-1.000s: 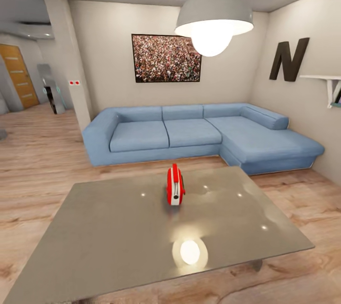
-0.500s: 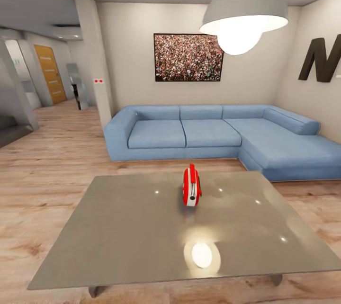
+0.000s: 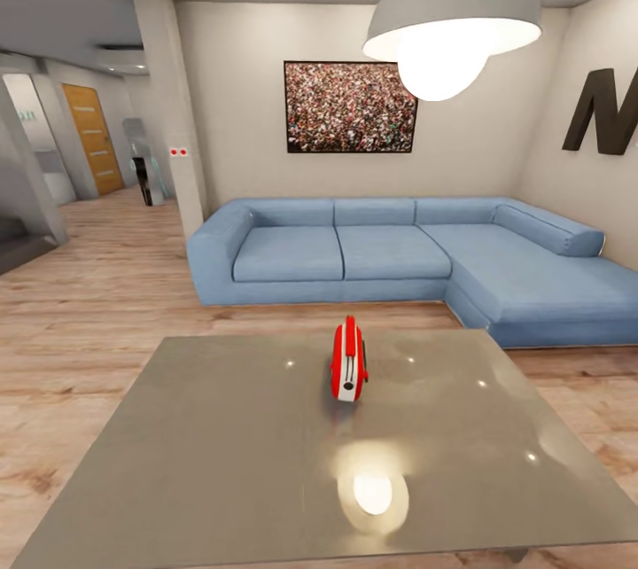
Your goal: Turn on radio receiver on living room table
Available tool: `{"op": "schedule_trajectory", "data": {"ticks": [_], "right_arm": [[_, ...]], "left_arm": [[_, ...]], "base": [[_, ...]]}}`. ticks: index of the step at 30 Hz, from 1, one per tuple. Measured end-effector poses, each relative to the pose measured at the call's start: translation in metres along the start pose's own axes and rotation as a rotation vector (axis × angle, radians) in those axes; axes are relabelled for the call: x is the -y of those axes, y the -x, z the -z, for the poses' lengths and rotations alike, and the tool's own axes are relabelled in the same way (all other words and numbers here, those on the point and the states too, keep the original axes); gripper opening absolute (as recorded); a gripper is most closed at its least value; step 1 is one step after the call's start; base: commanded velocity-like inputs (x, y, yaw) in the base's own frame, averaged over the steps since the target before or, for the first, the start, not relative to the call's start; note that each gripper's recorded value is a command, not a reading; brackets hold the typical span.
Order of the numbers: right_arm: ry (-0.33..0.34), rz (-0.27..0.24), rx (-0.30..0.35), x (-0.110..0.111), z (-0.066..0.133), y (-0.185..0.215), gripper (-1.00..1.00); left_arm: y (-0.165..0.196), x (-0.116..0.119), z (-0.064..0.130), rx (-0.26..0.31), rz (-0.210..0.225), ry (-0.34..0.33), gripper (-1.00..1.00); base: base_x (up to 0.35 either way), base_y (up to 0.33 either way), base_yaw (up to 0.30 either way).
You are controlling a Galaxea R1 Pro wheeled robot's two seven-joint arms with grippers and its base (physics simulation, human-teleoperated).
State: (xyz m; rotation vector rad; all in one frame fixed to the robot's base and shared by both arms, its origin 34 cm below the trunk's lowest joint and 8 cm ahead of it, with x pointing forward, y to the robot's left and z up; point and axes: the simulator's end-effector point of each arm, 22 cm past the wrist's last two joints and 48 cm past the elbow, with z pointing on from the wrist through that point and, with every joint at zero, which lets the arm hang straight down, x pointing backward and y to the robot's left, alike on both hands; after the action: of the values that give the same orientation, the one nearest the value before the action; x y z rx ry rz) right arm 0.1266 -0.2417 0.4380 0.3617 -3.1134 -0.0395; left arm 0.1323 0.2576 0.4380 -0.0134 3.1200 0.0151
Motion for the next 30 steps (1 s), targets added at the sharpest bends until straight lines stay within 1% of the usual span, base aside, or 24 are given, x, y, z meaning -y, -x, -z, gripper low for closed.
{"op": "schedule_trajectory", "data": {"ticks": [5, 19, 23, 30], "right_arm": [[0.0, 0.0, 0.0, 0.0, 0.0, 0.0, 1.0], [0.0, 0.0, 0.0, 0.0, 0.0, 0.0, 1.0], [0.0, 0.0, 0.0, 0.0, 0.0, 0.0, 1.0], [0.0, 0.0, 0.001, 0.0, 0.0, 0.0003, 1.0]], "left_arm": [[0.0002, 0.0005, 0.0, 0.001, -0.002, -0.001, 1.0], [0.0003, 0.0001, 0.0, 0.002, -0.003, 0.0, 1.0], [0.0004, 0.0, 0.0, 0.002, -0.001, 0.0, 1.0], [0.0004, -0.0001, 0.0, 0.002, 0.0, 0.0, 1.0]], "base": [[0.013, -0.094, 0.0], [0.001, -0.242, 0.0], [0.0, -0.034, 0.026], [0.0, -0.007, 0.212]]}}
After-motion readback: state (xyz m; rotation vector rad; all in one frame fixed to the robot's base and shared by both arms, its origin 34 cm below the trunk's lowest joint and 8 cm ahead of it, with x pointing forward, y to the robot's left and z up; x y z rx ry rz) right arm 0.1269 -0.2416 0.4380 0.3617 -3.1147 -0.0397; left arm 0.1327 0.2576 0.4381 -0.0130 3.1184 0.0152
